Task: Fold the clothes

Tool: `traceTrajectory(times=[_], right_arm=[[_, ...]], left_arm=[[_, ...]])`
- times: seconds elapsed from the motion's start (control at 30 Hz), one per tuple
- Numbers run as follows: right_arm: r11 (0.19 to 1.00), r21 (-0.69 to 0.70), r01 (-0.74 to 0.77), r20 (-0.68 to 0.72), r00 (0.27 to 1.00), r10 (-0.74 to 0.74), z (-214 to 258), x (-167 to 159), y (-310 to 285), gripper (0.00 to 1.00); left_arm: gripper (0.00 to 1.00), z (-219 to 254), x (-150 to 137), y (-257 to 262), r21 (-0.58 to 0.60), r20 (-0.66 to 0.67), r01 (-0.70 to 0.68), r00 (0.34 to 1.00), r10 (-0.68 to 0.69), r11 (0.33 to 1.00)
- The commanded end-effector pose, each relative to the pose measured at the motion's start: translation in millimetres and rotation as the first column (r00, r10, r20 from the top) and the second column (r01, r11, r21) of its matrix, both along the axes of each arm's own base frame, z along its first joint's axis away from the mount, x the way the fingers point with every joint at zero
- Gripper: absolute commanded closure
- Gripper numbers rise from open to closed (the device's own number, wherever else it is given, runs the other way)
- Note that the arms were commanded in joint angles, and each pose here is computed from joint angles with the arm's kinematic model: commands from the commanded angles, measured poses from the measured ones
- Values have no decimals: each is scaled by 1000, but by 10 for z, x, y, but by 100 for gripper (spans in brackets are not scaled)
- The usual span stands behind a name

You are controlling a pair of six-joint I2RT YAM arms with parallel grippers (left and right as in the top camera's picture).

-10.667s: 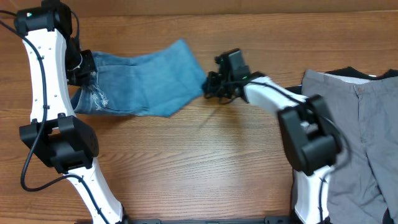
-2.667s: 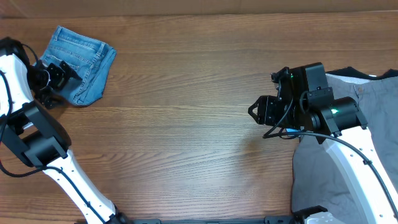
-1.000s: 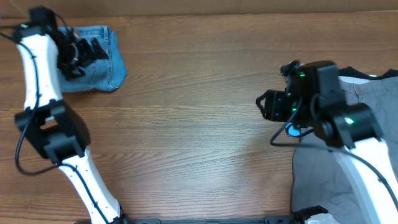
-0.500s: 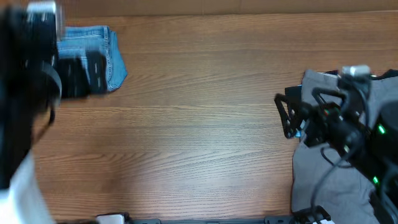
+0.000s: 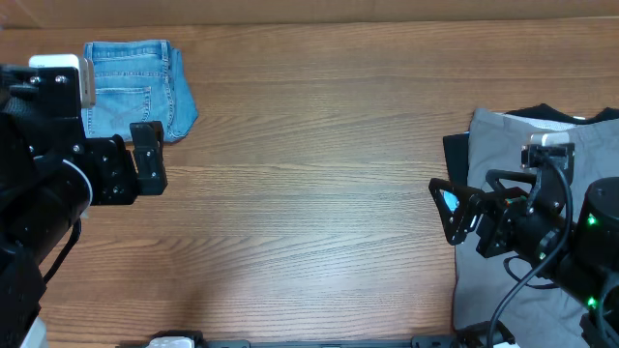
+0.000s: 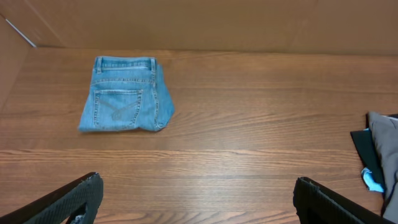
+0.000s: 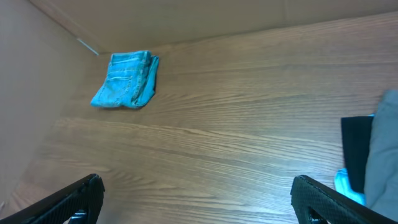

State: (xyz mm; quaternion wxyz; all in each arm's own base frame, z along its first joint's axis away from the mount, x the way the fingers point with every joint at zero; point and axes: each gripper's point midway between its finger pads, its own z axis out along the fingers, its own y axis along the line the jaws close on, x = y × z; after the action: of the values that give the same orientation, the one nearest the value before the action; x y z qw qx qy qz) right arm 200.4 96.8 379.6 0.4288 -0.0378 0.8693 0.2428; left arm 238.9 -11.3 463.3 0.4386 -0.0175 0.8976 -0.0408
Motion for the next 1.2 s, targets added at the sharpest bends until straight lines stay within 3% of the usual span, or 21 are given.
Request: traceTrajectory(times=[0.0,0.13,0.23,0.47,0.63,0.73,0.9,0.97,1.17], right_arm=[[1000,17,-14,14,1000,14,66,-28,24,0],[1000,4,-9,0,1000,9,28,-43,4,0],[996,-51,70,65,996,-67,96,83,-142,0],[965,-260,41,331,942,49,372,285,-190,0],[957,-281,75,495,865,78,372,359,-184,0],[958,-270,96,526,848,63,131,339,-218,0],[959,-269,88,468,882,51,-554,175,-270,0],[970,-223,101,444,896,9,-924,69,-311,0],[981,-134,143,472,880,-64,-1445,30,-366,0]], left_arm=[[0,-27,41,4,-5,-12,-14,1000,14,1000],[0,-52,76,4,-4,-23,-14,1000,14,1000],[0,-58,87,4,-4,-26,-14,1000,14,1000],[0,-60,92,5,-4,-27,-15,1000,14,1000],[0,-62,92,5,-4,-27,-15,1000,14,1000],[0,-60,92,5,-4,-27,-15,1000,14,1000],[0,-61,92,4,-4,-27,-14,1000,14,1000],[0,-61,92,3,-4,-27,-14,1000,14,1000],[0,-61,92,4,-4,-27,-14,1000,14,1000]])
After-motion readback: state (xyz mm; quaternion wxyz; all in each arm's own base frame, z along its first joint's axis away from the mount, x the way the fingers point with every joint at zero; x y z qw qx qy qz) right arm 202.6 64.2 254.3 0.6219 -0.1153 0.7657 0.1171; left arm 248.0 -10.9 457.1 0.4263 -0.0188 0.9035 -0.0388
